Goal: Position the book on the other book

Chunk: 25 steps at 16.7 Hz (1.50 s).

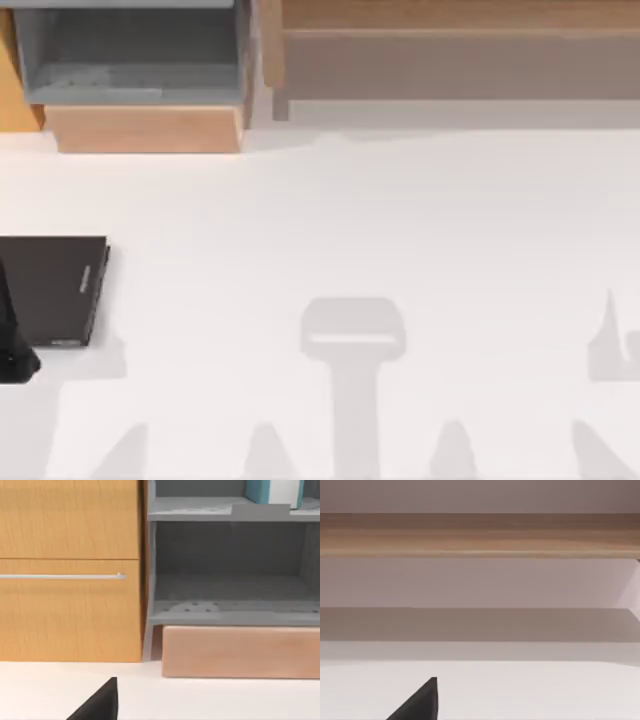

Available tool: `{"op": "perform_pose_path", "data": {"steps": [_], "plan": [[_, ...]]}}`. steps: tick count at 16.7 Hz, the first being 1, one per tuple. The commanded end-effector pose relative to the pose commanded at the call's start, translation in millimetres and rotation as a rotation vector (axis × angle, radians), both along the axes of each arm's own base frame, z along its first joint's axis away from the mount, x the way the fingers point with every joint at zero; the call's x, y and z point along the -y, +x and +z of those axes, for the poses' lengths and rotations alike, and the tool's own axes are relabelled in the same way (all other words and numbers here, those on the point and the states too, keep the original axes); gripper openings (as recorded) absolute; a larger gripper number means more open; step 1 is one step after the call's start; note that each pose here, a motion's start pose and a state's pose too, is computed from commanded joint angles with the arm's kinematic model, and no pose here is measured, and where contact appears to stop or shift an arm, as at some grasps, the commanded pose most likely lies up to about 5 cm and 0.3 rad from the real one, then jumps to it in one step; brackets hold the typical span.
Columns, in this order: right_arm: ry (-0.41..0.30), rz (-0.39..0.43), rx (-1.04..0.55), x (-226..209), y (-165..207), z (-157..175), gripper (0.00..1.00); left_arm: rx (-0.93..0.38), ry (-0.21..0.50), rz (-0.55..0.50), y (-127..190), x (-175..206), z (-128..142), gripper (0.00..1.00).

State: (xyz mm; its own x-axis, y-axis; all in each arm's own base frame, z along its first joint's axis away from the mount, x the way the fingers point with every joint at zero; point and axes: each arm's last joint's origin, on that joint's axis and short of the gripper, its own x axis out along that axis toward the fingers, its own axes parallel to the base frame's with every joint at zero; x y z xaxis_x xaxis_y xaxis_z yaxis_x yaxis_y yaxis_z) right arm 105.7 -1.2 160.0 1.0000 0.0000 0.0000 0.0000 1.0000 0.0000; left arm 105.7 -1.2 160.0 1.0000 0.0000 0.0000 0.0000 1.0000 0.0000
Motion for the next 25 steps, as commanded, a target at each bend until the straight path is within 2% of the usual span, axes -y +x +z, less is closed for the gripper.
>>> {"op": "perform_pose_path", "data": {"steps": [3,5,8,11,14,17,21,25], "plan": [[0.0,0.0,0.0,0,0,0,1.0,0.004,0.0,0.0,0,0,3,1.0],[0.0,0.0,0.0,0,0,0,1.0,0.021,-0.002,-0.002,1,1,17,1.0],[0.0,0.0,0.0,0,0,0,1.0,0.054,-0.009,-0.007,8,3,53,1.0],[0.0,0.0,0.0,0,0,0,1.0,0.064,-0.018,-0.01,33,8,97,1.0],[0.0,0.0,0.0,0,0,0,1.0,0.028,-0.022,-0.012,86,17,129,1.0],[0.0,0.0,0.0,0,0,0,1.0,-0.012,-0.022,-0.012,155,33,140,1.0],[0.0,0.0,0.0,0,0,0,1.0,-0.014,-0.024,-0.014,237,61,133,1.0],[0.0,0.0,0.0,0,0,0,1.0,-0.017,-0.023,-0.016,298,87,105,1.0]]}}
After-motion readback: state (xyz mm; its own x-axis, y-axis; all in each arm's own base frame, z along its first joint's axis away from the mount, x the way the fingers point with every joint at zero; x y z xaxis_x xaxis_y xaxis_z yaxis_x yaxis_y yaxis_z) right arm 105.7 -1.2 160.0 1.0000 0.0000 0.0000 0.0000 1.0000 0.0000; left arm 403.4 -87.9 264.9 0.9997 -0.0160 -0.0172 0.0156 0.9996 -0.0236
